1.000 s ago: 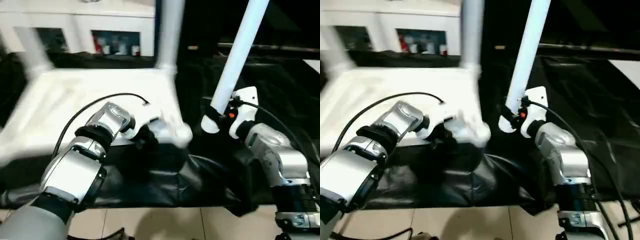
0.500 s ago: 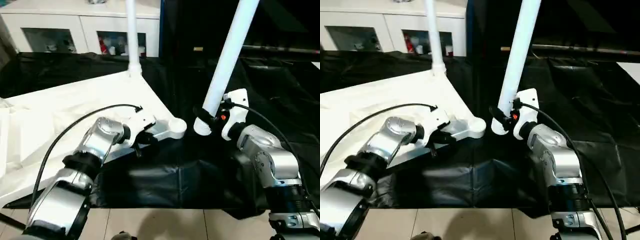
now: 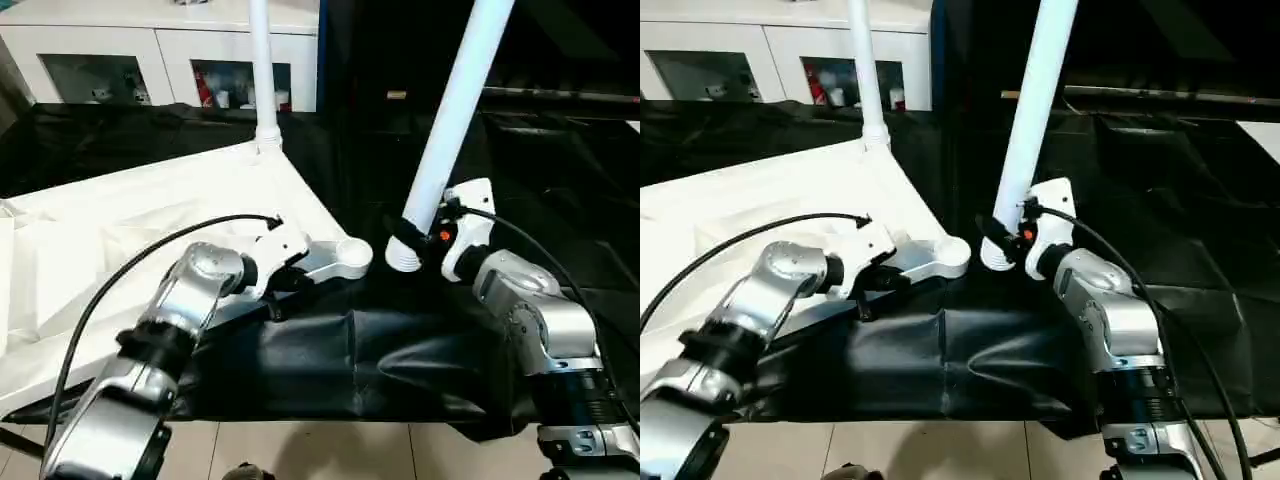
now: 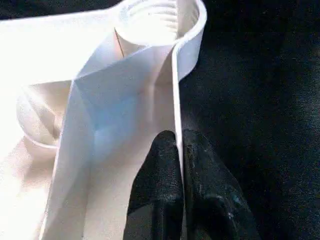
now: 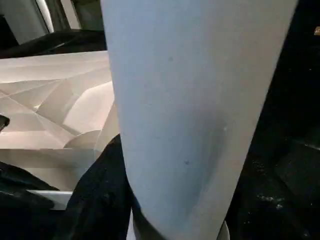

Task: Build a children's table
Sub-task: Insert table leg to table base

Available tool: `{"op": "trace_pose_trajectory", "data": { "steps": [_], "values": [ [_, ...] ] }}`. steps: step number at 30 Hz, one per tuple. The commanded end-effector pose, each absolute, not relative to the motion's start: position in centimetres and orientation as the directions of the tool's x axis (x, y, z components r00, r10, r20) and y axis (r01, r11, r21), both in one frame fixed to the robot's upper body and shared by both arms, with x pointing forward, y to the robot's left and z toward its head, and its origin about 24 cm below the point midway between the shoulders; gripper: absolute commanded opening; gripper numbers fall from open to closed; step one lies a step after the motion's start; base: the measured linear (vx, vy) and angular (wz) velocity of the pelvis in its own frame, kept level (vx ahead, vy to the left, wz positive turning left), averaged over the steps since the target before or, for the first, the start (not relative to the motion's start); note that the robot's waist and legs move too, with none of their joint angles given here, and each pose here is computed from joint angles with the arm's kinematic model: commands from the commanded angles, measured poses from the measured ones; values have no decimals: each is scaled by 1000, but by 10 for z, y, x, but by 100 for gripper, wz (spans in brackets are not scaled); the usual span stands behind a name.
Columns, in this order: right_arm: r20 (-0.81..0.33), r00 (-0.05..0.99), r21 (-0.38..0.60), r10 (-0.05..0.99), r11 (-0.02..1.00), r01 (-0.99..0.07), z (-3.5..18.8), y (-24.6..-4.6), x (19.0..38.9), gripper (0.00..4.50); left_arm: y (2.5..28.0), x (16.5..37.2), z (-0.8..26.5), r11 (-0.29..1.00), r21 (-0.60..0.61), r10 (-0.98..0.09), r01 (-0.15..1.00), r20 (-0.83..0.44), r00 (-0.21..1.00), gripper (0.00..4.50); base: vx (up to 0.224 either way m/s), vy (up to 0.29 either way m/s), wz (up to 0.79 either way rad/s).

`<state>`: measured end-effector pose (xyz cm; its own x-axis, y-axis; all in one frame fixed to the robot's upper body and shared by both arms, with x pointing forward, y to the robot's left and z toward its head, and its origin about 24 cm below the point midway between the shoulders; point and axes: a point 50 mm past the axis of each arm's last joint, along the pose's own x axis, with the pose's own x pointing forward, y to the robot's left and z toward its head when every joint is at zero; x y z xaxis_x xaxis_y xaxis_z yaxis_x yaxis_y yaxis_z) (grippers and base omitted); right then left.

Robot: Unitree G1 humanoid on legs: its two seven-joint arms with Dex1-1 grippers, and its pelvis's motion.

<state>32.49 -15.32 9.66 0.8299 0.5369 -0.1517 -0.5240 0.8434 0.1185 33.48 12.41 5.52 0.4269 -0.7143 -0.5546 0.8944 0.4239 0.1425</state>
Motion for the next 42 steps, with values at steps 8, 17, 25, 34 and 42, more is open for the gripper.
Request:
{"op": "trace_pose_trajectory", "data": {
  "steps": [8, 17, 25, 34, 42],
  "values": [
    [-114, 823, 114, 557, 830, -546, 106, -146, 331, 193, 117, 319, 36, 425, 60, -767, 903, -506, 395, 0, 0, 0, 0],
    [-151, 709, 117, 689, 724, -679, 109, -120, 341, 193, 122, 316, 33, 320, 67, -744, 945, -599, 294, 0, 0, 0, 0],
    [-209, 670, 152, 712, 700, -697, 95, -108, 357, 193, 122, 320, 41, 275, 99, -742, 956, -610, 276, 0, 0, 0, 0],
    [-265, 673, 141, 691, 718, -682, 82, -113, 364, 193, 125, 323, 44, 271, 108, -738, 956, -614, 279, 0, 0, 0, 0],
    [-237, 695, 268, 679, 733, -625, 67, -113, 366, 193, 123, 323, 42, 272, 104, -740, 957, -613, 278, 0, 0, 0, 0]
  ]
}}
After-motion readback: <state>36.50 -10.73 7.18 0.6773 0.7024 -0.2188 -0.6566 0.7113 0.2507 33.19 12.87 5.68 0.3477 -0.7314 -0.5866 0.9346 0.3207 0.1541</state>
